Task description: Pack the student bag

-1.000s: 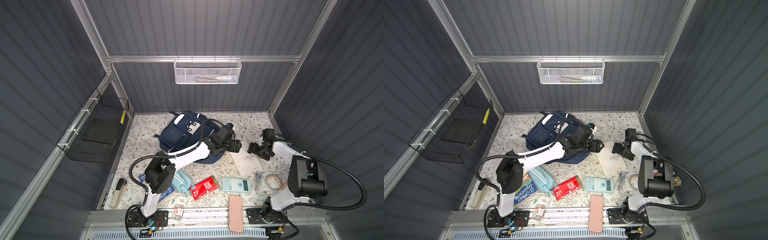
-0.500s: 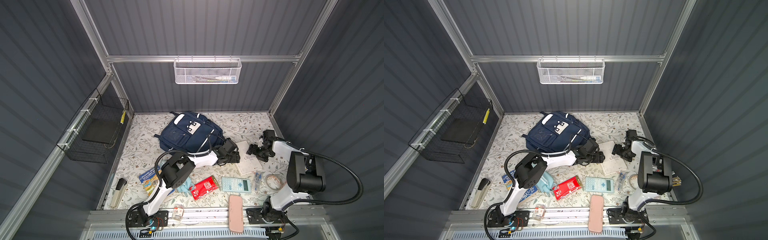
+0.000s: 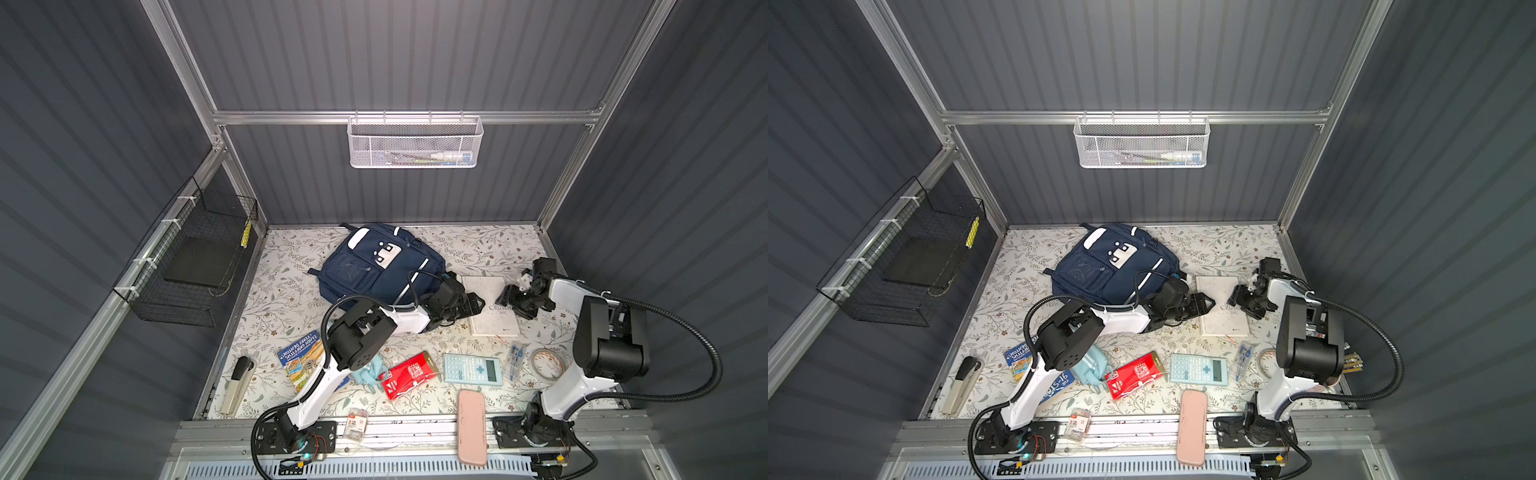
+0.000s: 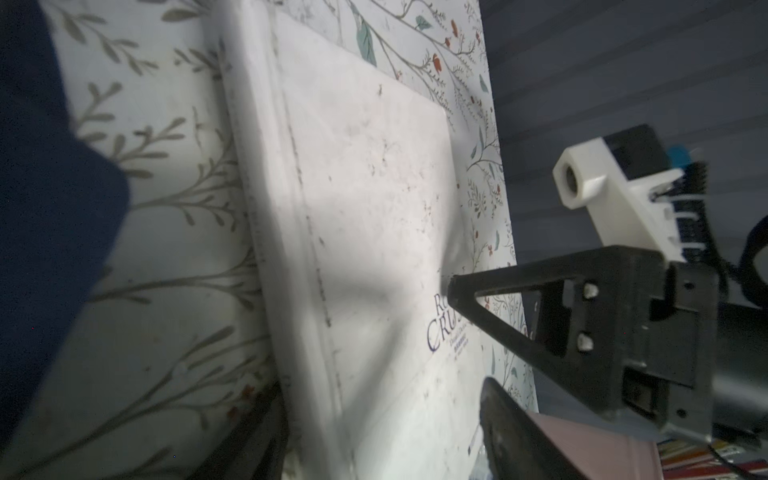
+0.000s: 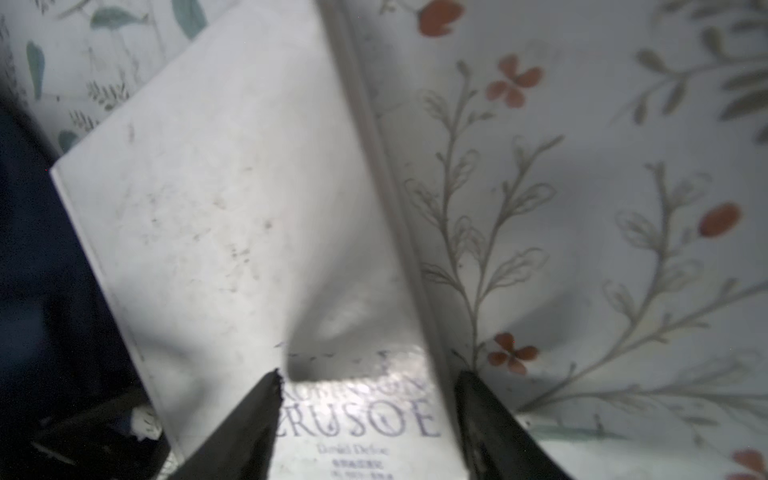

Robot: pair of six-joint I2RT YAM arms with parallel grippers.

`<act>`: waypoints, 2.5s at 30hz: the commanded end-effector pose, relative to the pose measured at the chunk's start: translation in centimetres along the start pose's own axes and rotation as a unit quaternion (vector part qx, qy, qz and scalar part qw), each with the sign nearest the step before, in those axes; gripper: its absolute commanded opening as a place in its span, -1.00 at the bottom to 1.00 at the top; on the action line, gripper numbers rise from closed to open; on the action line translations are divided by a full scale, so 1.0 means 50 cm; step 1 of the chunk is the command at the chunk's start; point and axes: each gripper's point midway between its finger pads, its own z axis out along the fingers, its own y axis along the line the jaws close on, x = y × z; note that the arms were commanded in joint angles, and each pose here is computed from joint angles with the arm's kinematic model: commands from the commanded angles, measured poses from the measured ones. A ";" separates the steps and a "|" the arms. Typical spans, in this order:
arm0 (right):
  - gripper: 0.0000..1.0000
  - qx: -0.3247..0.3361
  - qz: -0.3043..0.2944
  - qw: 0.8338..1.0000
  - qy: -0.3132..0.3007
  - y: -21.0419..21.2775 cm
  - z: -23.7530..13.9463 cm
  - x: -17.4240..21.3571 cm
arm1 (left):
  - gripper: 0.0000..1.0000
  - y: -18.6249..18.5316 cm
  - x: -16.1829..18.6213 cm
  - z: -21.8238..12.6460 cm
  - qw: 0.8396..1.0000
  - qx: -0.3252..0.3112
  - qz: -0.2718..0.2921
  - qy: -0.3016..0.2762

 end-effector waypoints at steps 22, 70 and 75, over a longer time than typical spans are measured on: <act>0.46 -0.204 0.027 0.979 -0.014 0.102 -0.042 0.008 | -1.00 -0.121 -0.016 -0.062 0.988 0.152 -0.010 0.030; -0.61 -0.467 -0.143 0.868 -0.089 0.336 -0.281 0.033 | -1.00 -0.327 -0.110 -0.313 0.941 0.339 0.013 -0.002; -0.92 -0.465 -0.146 0.868 -0.096 0.334 -0.287 0.032 | -0.54 -0.309 -0.111 -0.304 0.945 0.327 0.007 -0.001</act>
